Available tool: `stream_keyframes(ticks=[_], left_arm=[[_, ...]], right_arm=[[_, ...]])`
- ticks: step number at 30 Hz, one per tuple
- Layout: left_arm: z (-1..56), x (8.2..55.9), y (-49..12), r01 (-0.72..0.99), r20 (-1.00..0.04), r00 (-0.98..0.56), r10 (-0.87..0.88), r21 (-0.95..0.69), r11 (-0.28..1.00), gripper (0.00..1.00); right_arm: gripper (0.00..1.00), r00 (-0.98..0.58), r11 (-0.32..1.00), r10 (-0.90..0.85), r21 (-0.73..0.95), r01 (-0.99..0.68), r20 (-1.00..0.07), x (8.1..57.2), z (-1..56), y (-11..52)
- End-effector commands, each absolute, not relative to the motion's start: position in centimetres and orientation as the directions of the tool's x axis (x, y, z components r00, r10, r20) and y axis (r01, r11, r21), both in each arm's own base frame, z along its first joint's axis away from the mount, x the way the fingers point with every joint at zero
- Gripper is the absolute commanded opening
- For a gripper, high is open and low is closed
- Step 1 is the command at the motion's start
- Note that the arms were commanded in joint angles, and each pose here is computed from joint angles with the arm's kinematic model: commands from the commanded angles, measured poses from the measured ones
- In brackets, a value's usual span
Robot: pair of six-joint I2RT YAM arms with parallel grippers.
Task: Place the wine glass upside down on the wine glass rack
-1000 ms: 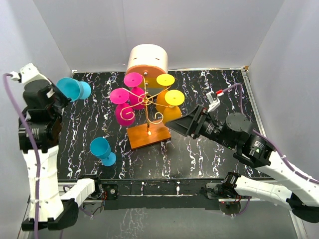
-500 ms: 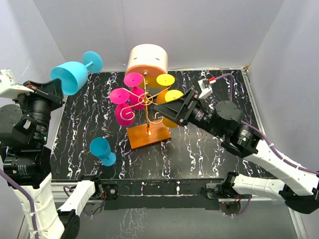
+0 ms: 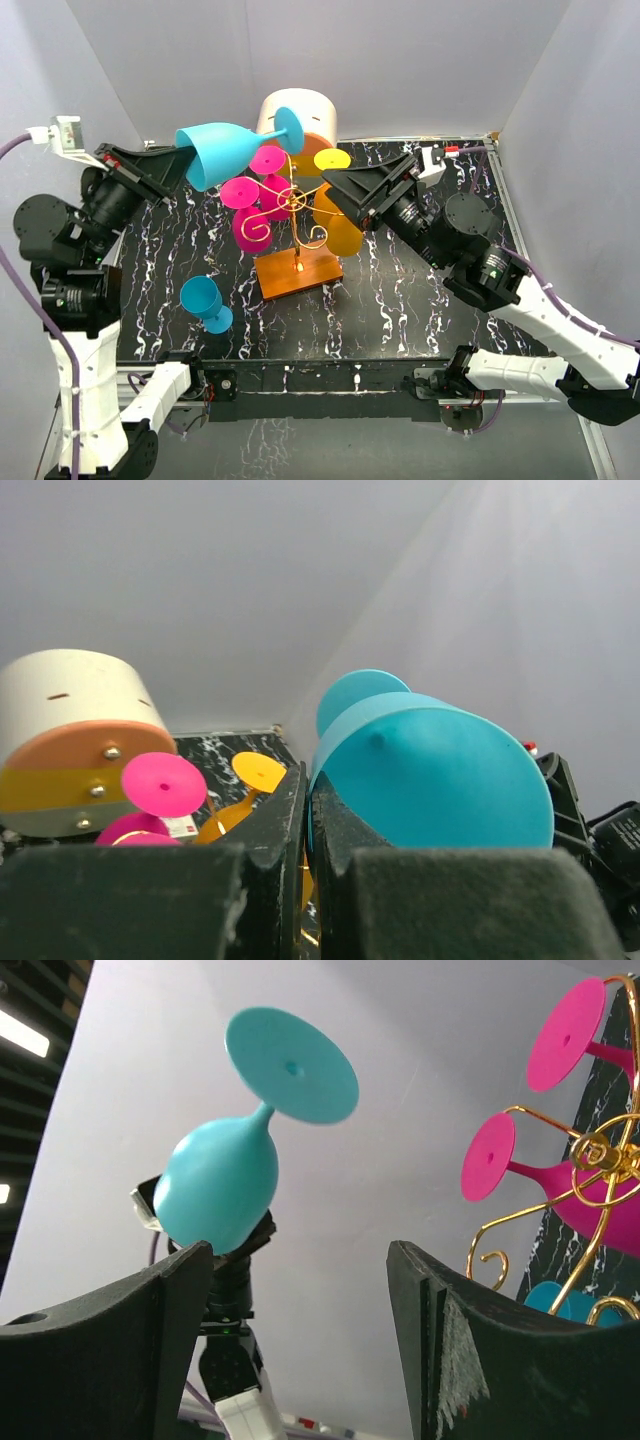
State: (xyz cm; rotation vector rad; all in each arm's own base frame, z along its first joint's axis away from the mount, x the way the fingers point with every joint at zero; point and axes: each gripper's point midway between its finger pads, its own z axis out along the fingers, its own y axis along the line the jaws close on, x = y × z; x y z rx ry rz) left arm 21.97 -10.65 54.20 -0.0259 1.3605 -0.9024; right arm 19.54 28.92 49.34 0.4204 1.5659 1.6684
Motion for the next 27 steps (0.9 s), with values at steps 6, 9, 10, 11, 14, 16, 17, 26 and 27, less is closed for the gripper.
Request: stream_keyframes(ticks=[6, 9, 10, 11, 14, 16, 17, 26, 27], left_arm=[[54.0, 23.4, -14.0, 0.656, -0.714, -0.264, -0.649, -0.626, 0.422, 0.00], [53.6, 24.3, -14.1, 0.646, -0.690, -0.284, -0.665, -0.650, 0.399, 0.00], [53.5, 24.5, -14.1, 0.645, -0.682, -0.289, -0.672, -0.657, 0.389, 0.00], [53.4, 24.7, -14.1, 0.645, -0.677, -0.289, -0.677, -0.660, 0.385, 0.00], [53.3, 25.2, -14.1, 0.645, -0.669, -0.279, -0.689, -0.662, 0.381, 0.00], [53.5, 25.5, -14.0, 0.649, -0.665, -0.270, -0.696, -0.659, 0.378, 0.00], [53.5, 25.5, -14.1, 0.653, -0.662, -0.270, -0.699, -0.659, 0.373, 0.00], [52.5, 26.9, -16.6, 0.649, -0.653, -0.301, -0.695, -0.674, 0.353, 0.00], [52.3, 26.9, -17.3, 0.649, -0.659, -0.303, -0.689, -0.672, 0.357, 0.00]], right_arm=[[0.66, -0.576, -0.074, 0.815, 0.975, -0.209, -0.062, 21.4, 51.4, 27.7], [0.65, -0.577, -0.138, 0.816, 0.968, -0.210, -0.009, 21.7, 51.8, 27.9], [0.65, -0.580, -0.149, 0.814, 0.967, -0.208, 0.001, 21.8, 52.0, 28.1], [0.65, -0.585, -0.155, 0.811, 0.967, -0.201, 0.008, 21.9, 52.0, 28.4], [0.64, -0.586, -0.162, 0.810, 0.969, -0.188, 0.021, 22.4, 52.2, 29.0], [0.63, -0.576, -0.173, 0.816, 0.968, -0.183, 0.037, 22.7, 52.6, 29.0], [0.63, -0.568, -0.177, 0.822, 0.968, -0.177, 0.047, 22.9, 52.7, 29.0], [0.62, -0.490, -0.203, 0.868, 0.960, -0.193, 0.085, 23.9, 54.5, 27.4], [0.62, -0.481, -0.202, 0.872, 0.960, -0.194, 0.087, 23.9, 54.5, 27.1]])
